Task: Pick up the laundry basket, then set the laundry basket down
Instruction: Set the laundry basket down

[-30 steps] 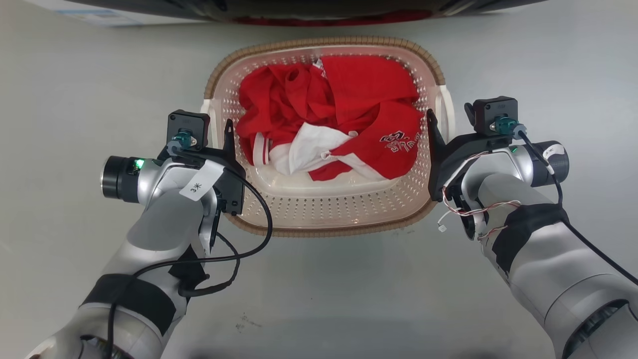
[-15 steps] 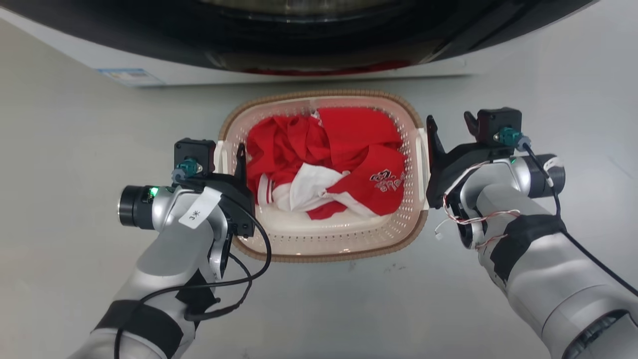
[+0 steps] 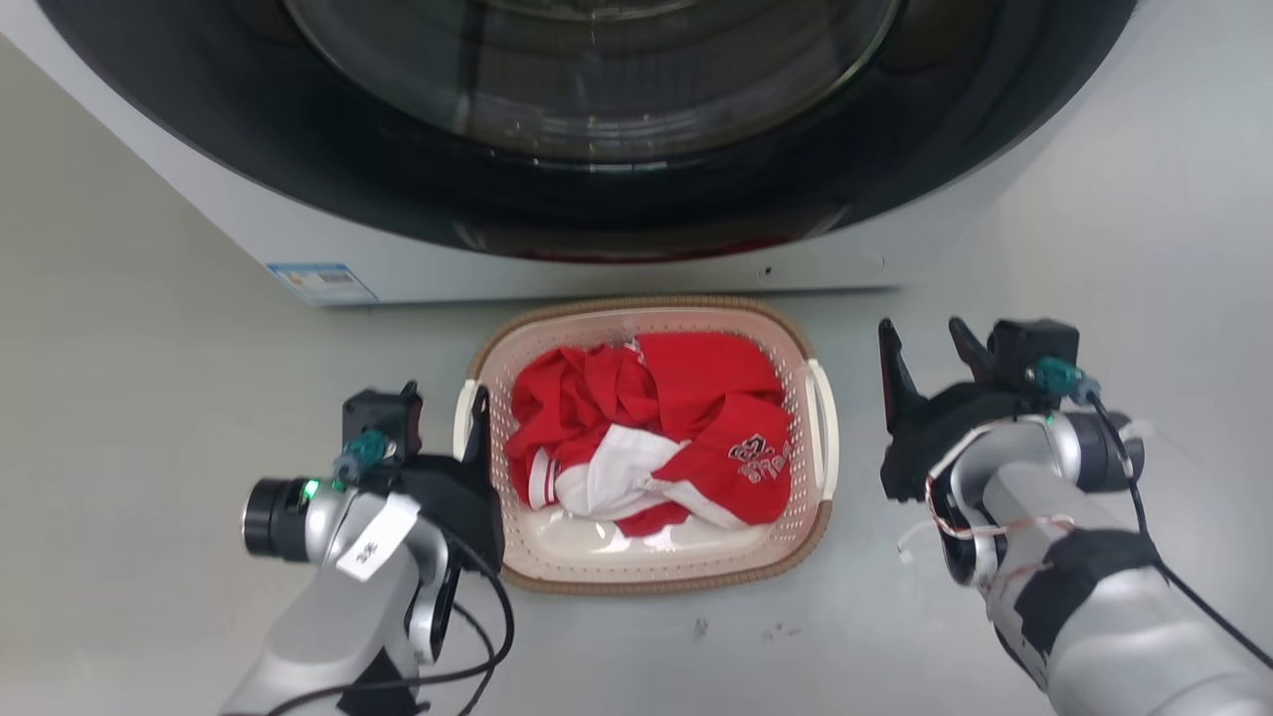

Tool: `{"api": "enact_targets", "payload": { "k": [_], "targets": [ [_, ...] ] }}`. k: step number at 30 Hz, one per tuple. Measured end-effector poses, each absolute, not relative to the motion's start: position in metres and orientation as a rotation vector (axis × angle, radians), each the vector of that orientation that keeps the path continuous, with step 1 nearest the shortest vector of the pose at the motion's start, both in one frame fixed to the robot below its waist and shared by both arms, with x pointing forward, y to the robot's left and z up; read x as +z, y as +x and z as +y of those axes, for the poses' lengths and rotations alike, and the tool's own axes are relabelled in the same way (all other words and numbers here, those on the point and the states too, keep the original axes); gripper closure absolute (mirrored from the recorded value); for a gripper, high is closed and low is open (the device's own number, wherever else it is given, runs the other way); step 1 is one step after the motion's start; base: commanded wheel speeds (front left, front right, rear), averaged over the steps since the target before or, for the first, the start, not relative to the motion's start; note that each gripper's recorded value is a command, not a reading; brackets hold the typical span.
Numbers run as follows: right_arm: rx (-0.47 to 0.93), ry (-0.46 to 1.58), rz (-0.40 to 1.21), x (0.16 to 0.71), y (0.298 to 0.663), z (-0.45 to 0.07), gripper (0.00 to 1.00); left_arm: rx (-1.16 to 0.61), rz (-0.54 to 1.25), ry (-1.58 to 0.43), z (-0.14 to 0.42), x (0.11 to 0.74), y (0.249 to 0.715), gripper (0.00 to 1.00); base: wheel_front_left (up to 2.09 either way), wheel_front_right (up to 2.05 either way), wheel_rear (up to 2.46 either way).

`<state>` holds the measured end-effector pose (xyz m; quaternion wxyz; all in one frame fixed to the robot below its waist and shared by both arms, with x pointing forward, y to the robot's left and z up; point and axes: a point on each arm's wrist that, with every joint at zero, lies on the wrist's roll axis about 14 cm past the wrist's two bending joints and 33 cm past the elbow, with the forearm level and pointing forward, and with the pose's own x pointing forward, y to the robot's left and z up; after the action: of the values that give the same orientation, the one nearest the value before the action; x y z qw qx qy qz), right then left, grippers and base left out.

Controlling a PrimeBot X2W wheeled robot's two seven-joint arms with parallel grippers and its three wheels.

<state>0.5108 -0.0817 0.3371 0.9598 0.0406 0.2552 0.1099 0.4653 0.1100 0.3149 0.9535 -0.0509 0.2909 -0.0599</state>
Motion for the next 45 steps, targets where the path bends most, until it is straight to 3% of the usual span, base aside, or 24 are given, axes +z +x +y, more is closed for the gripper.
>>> {"api": "enact_targets", "payload": {
  "k": [26, 45],
  "targets": [
    [0.156, 0.165, 0.237, 0.428, 0.389, -0.108, 0.0, 0.004, 0.207, -0.112, 0.159, 0.426, 0.352, 0.0, 0.0, 0.0, 0.0],
    [0.067, 0.128, -0.009, 0.49, 0.353, -0.131, 0.0, 0.074, -0.027, -0.032, 0.178, 0.491, 0.312, 0.0, 0.0, 0.0, 0.0]
  ]
}}
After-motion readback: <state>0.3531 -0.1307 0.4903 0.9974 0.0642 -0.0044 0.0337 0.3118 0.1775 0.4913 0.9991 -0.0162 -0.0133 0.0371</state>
